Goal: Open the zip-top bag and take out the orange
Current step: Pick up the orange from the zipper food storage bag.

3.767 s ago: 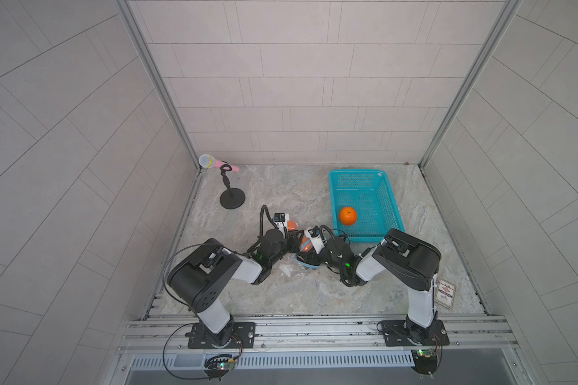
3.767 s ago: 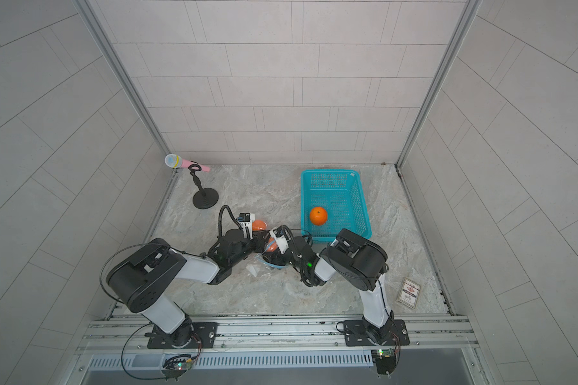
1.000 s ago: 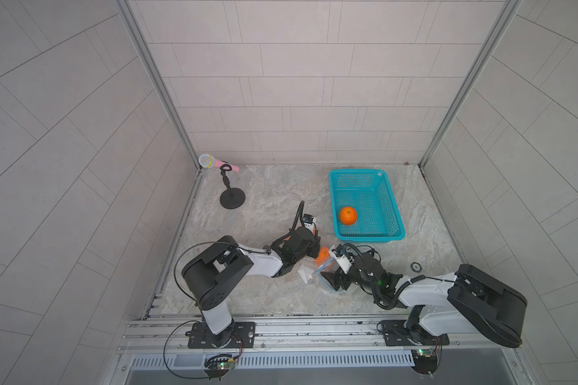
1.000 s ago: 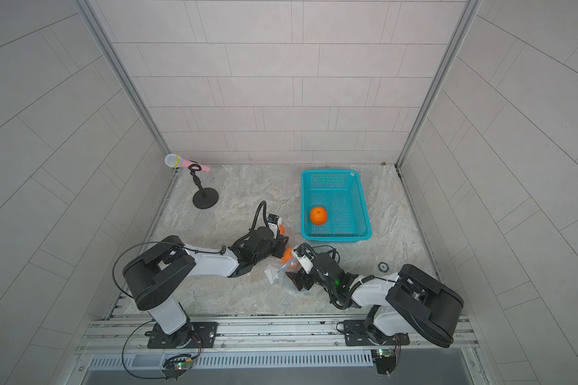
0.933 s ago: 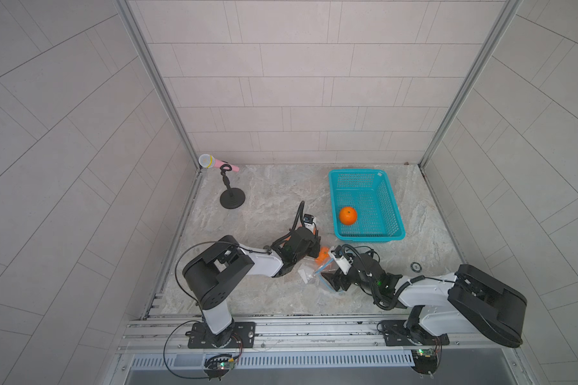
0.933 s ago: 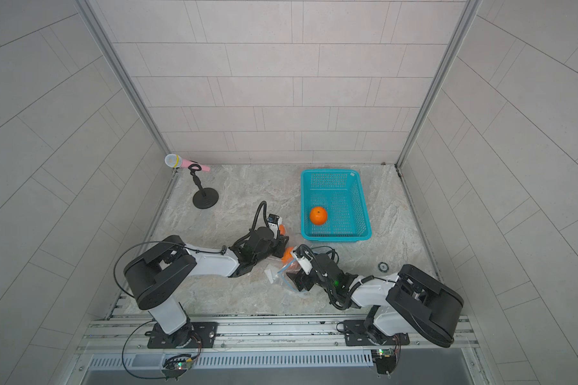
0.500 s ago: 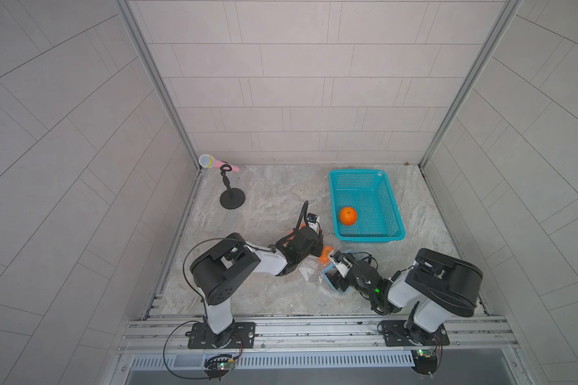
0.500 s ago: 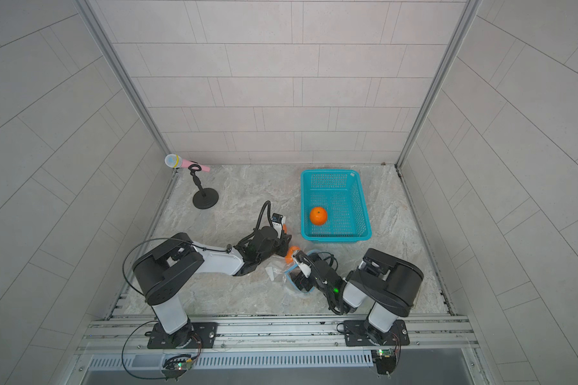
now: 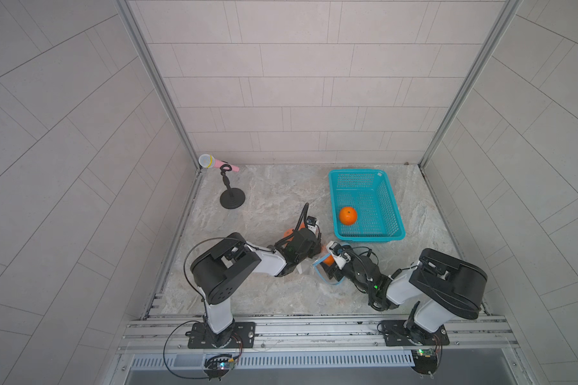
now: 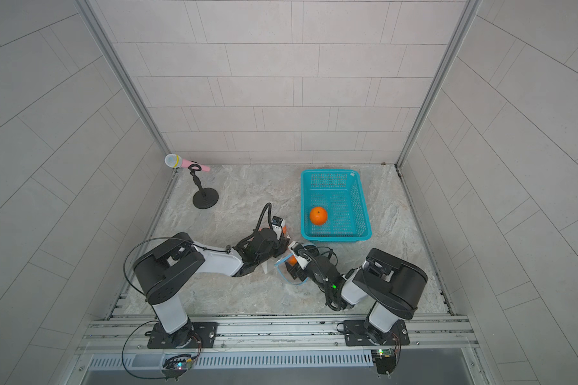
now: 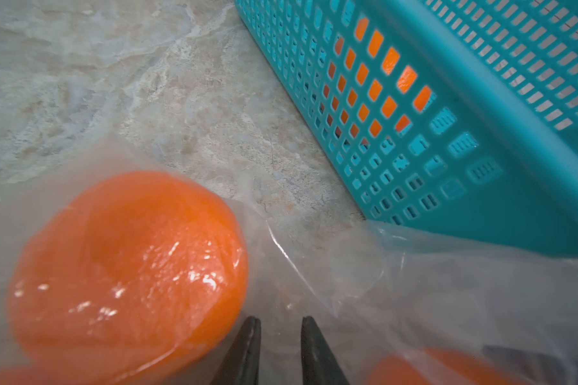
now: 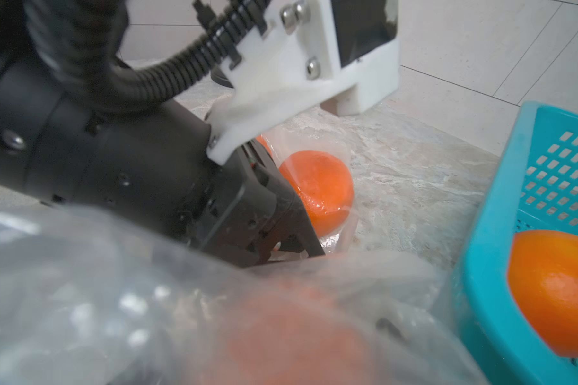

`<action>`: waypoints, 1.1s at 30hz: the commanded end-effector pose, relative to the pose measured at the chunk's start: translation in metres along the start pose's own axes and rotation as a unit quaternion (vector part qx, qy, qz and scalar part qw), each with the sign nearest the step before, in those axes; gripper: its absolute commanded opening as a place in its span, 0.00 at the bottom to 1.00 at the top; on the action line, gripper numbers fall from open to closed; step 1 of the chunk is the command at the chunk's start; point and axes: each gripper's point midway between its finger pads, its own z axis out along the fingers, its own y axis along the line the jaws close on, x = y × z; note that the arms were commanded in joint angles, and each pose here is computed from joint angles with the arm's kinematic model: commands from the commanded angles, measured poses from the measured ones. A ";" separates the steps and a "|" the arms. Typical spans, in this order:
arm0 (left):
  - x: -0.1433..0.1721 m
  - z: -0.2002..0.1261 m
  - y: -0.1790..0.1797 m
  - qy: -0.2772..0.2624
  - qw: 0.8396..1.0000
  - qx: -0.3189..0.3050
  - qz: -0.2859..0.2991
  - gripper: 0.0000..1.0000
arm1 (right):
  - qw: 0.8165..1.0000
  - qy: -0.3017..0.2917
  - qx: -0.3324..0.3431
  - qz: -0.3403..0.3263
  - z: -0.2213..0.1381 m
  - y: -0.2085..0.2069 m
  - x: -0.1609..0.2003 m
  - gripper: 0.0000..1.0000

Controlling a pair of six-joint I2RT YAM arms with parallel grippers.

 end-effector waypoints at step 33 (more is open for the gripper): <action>0.006 -0.031 0.039 0.006 0.996 -0.091 -0.013 0.29 | 0.961 0.052 -0.142 0.233 -0.089 0.028 -0.032 0.74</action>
